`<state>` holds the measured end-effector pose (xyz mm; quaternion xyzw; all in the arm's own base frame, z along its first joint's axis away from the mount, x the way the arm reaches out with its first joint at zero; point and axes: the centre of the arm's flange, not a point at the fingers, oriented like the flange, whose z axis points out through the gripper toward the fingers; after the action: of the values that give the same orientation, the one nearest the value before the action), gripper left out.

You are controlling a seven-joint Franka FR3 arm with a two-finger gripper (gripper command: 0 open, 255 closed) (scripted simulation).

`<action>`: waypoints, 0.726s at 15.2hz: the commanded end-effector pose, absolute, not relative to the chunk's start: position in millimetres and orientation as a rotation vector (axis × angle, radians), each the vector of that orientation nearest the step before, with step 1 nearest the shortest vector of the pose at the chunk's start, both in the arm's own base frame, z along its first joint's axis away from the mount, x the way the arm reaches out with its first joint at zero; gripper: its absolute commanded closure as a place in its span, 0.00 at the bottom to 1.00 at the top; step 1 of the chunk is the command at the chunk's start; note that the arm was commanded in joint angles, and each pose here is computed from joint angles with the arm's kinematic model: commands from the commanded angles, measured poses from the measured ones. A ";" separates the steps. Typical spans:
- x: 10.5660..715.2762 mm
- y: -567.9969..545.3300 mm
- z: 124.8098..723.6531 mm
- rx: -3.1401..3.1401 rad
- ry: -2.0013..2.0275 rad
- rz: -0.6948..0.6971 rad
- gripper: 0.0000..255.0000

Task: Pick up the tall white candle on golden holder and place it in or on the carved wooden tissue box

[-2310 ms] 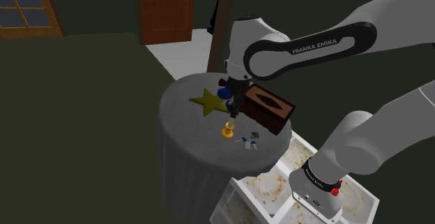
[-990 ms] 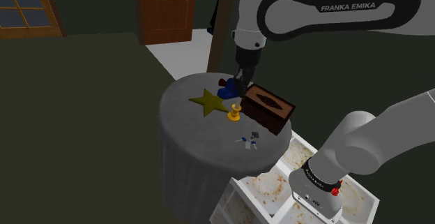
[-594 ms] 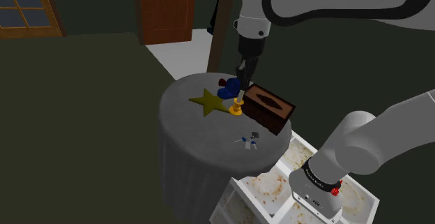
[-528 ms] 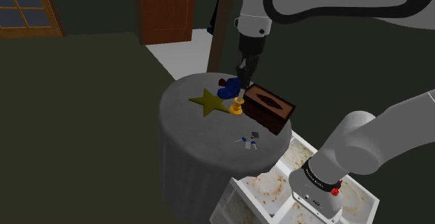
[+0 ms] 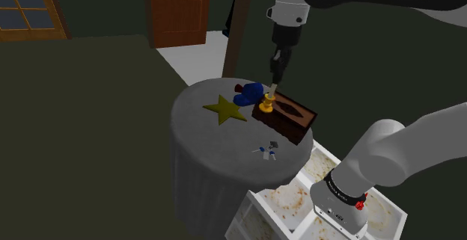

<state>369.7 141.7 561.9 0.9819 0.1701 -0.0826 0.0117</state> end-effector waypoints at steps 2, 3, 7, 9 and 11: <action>366.9 103.6 571.3 3.062 0.532 -0.258 1.00; 366.0 90.7 574.2 3.062 0.532 -0.258 1.00; 362.6 39.4 586.2 3.062 0.532 -0.258 1.00; 360.9 13.8 592.2 3.062 0.532 -0.258 1.00; 359.2 -11.9 598.2 3.062 0.532 -0.258 1.00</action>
<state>359.2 3.2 596.2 0.9819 0.1701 -0.0825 0.0114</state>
